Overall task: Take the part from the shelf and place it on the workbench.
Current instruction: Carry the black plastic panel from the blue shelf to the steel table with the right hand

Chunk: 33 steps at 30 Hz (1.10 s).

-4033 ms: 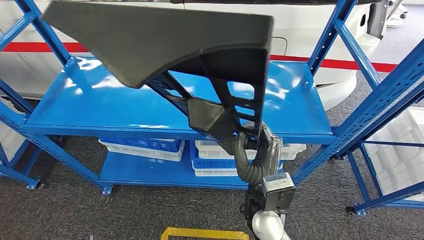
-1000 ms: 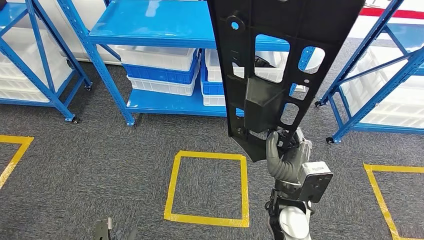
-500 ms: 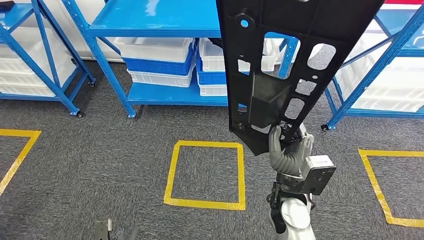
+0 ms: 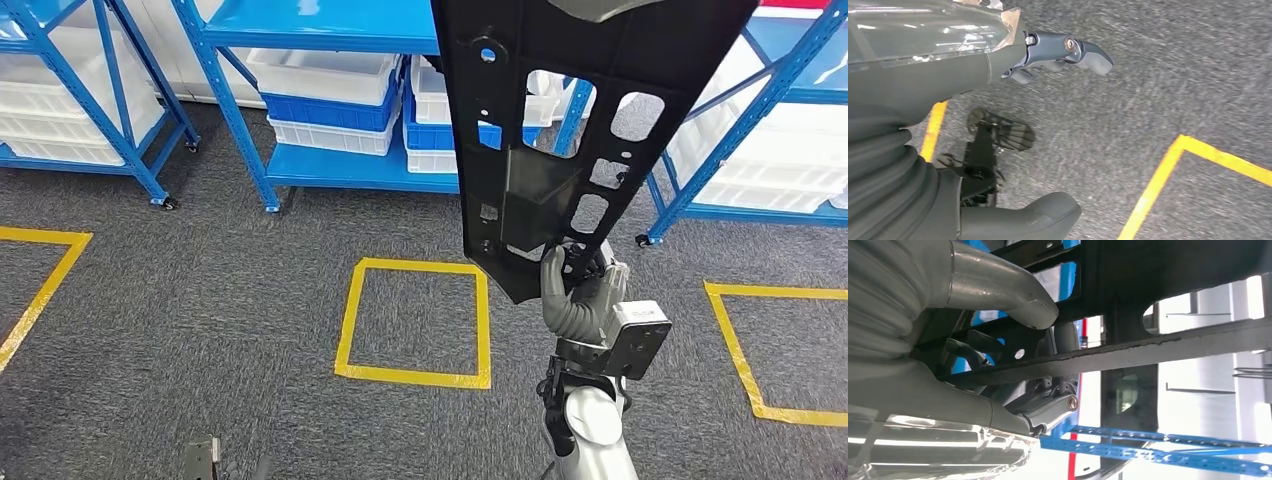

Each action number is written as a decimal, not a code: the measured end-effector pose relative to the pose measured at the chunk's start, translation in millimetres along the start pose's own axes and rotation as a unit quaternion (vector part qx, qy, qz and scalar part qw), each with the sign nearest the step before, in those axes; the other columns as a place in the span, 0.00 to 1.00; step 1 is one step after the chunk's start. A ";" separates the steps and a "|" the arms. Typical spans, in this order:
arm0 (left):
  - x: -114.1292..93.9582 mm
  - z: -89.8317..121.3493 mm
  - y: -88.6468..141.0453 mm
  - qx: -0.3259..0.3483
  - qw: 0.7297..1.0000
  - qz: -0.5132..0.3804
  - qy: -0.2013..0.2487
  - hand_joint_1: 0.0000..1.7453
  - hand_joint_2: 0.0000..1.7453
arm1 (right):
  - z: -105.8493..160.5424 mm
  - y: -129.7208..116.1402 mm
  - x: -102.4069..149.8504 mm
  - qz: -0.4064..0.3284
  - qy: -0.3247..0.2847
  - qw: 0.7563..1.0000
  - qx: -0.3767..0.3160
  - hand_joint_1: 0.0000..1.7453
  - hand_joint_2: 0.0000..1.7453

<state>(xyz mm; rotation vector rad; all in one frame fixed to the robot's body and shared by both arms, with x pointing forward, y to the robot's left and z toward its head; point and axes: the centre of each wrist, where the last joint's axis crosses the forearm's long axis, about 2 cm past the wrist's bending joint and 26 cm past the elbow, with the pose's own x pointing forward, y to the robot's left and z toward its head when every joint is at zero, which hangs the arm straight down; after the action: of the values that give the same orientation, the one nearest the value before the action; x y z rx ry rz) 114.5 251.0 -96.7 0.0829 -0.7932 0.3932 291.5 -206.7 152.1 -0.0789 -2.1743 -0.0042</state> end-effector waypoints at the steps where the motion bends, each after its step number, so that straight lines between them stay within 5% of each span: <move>1: -0.5 0.3 0.1 0.000 1.000 0.001 0.000 0.00 1.00 | -0.3 -0.1 -0.7 0.000 0.001 1.000 0.000 1.00 1.00; 33: -3.8 2.1 3.9 -0.002 1.000 0.009 -0.012 0.00 1.00 | 1.0 -0.5 -7.0 0.003 0.004 1.000 0.004 1.00 1.00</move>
<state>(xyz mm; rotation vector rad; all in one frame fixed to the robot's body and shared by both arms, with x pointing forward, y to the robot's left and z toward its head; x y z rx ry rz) 109.1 253.0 -98.2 0.0779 -0.8194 0.4080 294.5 -207.6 145.8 -0.0815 -2.1665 0.0068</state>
